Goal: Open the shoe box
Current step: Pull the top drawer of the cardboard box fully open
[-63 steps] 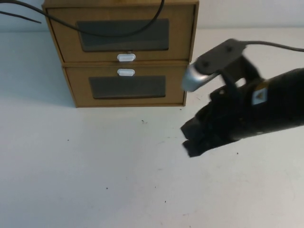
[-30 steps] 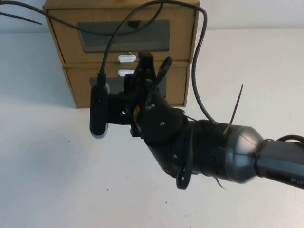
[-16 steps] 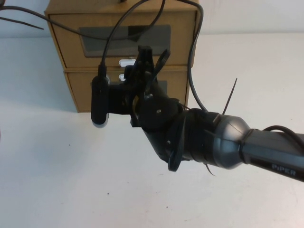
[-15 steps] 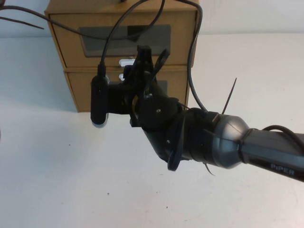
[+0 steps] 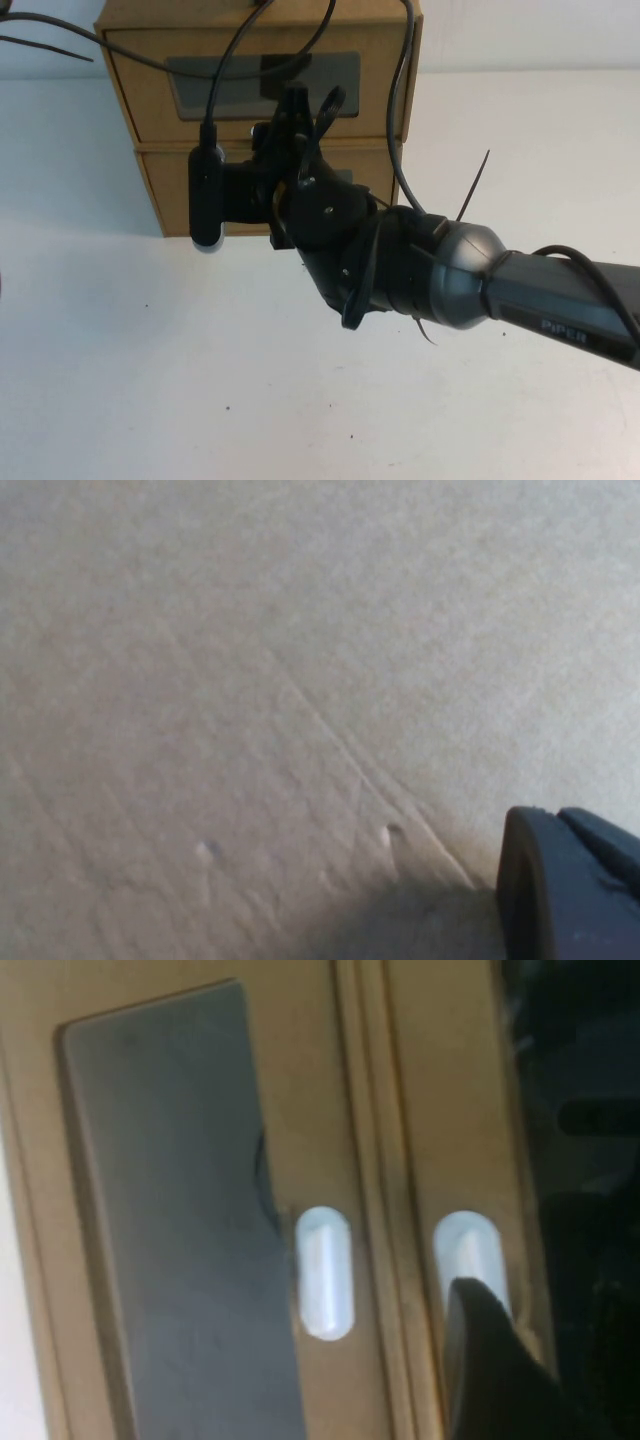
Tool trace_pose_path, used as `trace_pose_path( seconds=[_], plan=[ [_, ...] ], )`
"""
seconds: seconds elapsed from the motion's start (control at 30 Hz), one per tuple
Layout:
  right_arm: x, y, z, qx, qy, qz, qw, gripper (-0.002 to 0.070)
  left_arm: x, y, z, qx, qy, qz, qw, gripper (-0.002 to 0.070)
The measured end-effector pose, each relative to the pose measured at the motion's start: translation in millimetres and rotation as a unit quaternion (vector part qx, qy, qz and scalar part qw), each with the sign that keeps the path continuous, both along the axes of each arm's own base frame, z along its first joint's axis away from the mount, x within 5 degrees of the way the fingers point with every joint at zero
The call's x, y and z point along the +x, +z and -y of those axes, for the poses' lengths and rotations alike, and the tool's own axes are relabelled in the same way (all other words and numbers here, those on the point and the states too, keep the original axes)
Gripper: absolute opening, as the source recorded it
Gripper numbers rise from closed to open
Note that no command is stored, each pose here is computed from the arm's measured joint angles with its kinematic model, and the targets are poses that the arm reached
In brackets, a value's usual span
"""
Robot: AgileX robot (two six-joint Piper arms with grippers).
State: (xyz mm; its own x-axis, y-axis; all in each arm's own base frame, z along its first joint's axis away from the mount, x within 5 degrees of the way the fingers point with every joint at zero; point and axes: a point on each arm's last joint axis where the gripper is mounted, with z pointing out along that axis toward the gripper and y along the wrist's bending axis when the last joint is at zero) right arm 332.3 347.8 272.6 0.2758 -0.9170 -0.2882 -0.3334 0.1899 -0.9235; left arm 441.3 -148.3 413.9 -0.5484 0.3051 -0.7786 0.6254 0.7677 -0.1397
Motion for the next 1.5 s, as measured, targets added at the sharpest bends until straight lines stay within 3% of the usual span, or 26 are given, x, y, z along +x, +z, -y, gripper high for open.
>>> trace_pose_path(
  seconds=[0.53,1.13,1.5],
  plan=[
    [14,-10,-3,-0.013,0.010,-0.001,1.000,0.0202,0,0,0,0.000,0.000,0.000,1.000,-0.0005],
    [16,-16,-4,-0.017,0.013,-0.005,1.000,0.0060,0,0,0,0.000,0.000,0.000,1.000,-0.0005],
    [24,-15,3,-0.014,0.011,-0.007,1.000,0.0049,0,0,0,0.000,0.000,0.000,1.000,-0.0005]
  ],
)
